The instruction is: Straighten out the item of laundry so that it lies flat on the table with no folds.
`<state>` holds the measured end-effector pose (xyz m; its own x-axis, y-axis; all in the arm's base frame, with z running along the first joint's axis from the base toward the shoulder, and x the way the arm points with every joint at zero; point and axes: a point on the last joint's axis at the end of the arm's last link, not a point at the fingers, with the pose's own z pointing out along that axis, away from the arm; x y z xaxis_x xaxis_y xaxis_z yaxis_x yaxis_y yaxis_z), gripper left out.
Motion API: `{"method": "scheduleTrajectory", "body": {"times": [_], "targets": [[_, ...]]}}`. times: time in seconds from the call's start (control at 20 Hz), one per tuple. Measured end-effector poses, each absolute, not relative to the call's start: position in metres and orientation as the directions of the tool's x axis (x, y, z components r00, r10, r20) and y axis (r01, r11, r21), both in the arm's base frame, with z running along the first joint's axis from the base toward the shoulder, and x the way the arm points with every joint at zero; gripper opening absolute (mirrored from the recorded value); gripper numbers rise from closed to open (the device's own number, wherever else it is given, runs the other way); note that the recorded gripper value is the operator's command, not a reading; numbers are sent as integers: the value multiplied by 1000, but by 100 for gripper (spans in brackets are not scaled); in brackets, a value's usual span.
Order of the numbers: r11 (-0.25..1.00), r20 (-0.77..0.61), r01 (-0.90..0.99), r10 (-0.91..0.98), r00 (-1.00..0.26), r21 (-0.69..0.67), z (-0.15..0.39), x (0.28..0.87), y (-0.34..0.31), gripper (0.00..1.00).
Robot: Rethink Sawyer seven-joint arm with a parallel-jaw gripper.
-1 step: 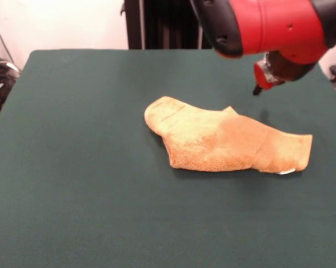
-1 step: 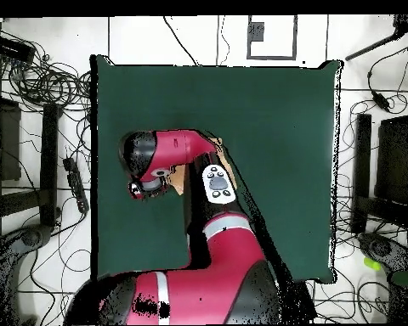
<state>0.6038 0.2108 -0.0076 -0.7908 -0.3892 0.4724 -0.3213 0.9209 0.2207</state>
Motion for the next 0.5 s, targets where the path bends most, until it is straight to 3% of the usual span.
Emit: {"method": "scheduleTrajectory", "body": {"times": [0.3,0.5], "targets": [[923,450,-311,-382,-807,226,-1,618,219,100],[928,554,-255,-367,-748,270,10,623,219,100]]}}
